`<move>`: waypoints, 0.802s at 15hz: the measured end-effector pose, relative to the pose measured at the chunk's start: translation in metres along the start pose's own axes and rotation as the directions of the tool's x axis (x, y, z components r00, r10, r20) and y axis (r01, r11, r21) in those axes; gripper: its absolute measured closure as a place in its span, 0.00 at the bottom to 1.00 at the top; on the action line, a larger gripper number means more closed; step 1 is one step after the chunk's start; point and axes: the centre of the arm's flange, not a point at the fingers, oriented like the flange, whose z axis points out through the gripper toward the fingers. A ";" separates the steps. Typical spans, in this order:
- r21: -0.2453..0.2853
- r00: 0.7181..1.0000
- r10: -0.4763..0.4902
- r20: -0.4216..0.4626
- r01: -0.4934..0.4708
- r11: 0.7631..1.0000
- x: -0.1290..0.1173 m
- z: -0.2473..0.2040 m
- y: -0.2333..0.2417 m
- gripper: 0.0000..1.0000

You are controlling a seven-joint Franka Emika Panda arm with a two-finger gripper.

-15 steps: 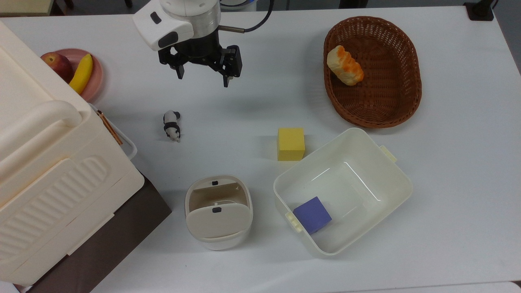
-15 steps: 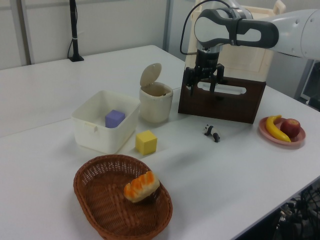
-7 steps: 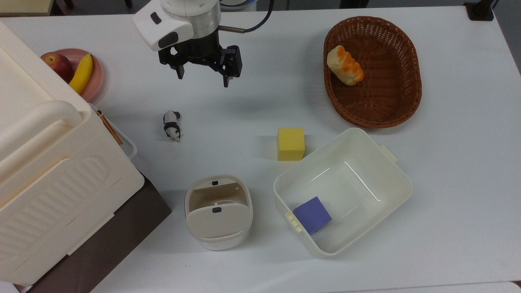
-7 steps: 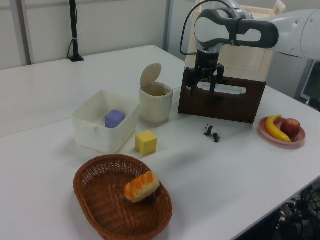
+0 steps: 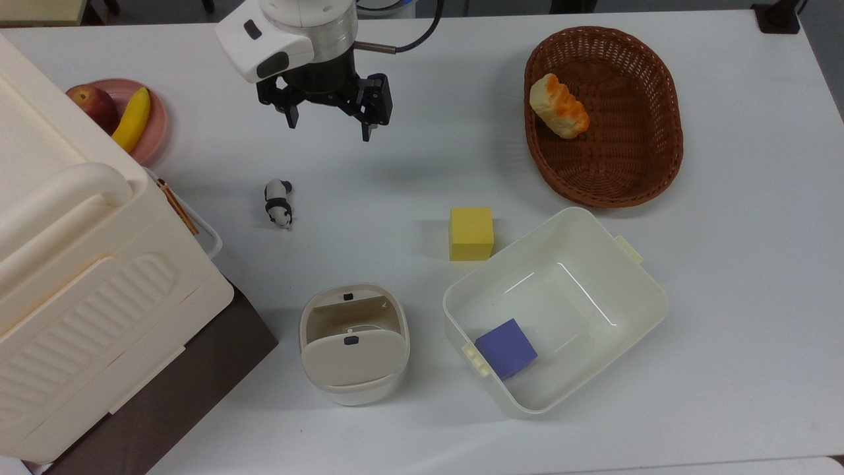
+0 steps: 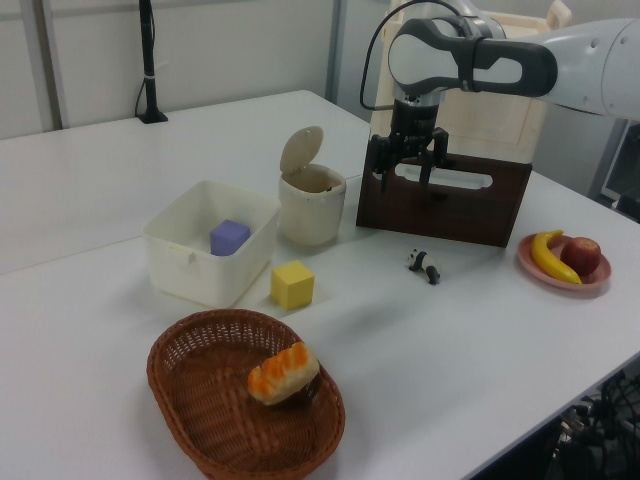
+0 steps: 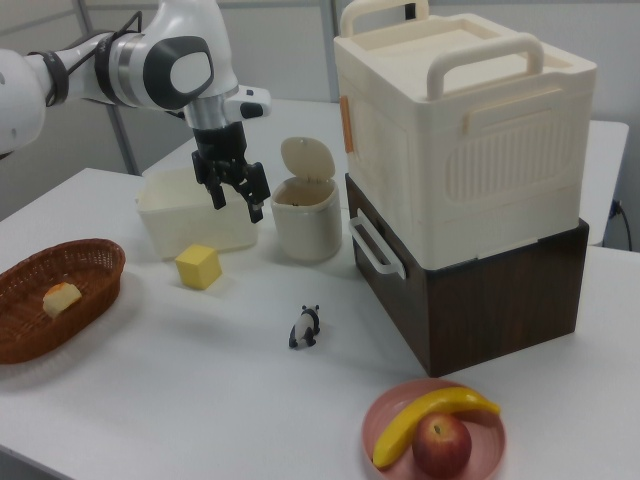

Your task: Close the trash can

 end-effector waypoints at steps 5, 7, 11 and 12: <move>0.000 1.000 -0.001 0.000 0.001 1.000 0.000 0.000 0.000 0.00; 0.000 1.000 -0.002 0.000 0.002 1.000 0.000 0.000 0.000 0.00; -0.001 1.000 -0.003 0.006 0.003 1.000 0.000 0.003 0.000 0.00; -0.001 1.000 -0.003 0.007 0.003 1.000 0.000 0.004 0.000 0.00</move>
